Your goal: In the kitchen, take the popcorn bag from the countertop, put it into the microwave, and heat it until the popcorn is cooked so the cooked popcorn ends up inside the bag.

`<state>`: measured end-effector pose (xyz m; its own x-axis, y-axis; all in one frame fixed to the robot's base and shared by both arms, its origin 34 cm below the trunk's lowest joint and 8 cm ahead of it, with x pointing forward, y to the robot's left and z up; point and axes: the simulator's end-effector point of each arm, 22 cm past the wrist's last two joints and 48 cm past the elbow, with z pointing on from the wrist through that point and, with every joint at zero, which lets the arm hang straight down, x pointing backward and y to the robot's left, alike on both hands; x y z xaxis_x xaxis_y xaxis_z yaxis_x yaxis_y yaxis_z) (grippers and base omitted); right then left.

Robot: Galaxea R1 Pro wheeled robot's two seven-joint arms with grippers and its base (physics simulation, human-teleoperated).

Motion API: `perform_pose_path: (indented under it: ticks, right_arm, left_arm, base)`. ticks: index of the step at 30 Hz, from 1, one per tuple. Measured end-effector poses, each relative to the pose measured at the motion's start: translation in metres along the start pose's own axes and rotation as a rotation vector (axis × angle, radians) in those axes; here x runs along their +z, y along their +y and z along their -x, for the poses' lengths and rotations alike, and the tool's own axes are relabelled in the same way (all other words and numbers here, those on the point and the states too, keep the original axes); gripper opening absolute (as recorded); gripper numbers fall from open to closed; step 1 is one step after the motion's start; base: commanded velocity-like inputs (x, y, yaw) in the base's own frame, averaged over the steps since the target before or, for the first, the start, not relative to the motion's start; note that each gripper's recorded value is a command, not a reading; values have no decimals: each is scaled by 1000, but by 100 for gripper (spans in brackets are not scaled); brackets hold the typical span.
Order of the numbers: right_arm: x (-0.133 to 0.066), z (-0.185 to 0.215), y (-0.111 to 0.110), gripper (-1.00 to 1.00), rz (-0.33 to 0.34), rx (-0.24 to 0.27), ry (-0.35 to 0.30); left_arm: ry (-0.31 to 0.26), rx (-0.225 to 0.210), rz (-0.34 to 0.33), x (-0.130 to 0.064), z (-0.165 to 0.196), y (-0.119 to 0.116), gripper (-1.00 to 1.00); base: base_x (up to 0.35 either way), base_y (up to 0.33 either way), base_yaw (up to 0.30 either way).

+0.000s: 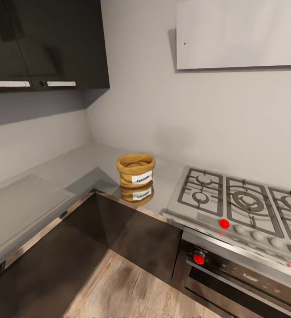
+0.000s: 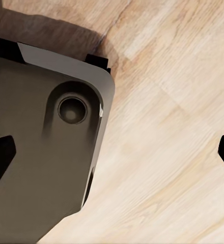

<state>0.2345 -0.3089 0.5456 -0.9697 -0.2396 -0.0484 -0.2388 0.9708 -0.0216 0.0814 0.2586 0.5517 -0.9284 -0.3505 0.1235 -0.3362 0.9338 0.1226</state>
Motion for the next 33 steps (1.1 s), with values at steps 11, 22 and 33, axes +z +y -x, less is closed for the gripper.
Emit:
perform_pose_path:
  ticks: [11,22,33]
  right_arm:
    - [1,-7,2,100,4,0,17]
    - [3,-13,4,100,9,0,33]
    - [4,-19,6,100,14,-1,49]
  left_arm:
    - [16,1,6,0,-6,2,100]
    - [33,2,12,0,-13,5,100]
    - [49,3,18,0,-19,7,100]
  base:
    - [0,0,0]
    - [0,0,0]
    - [0,0,0]
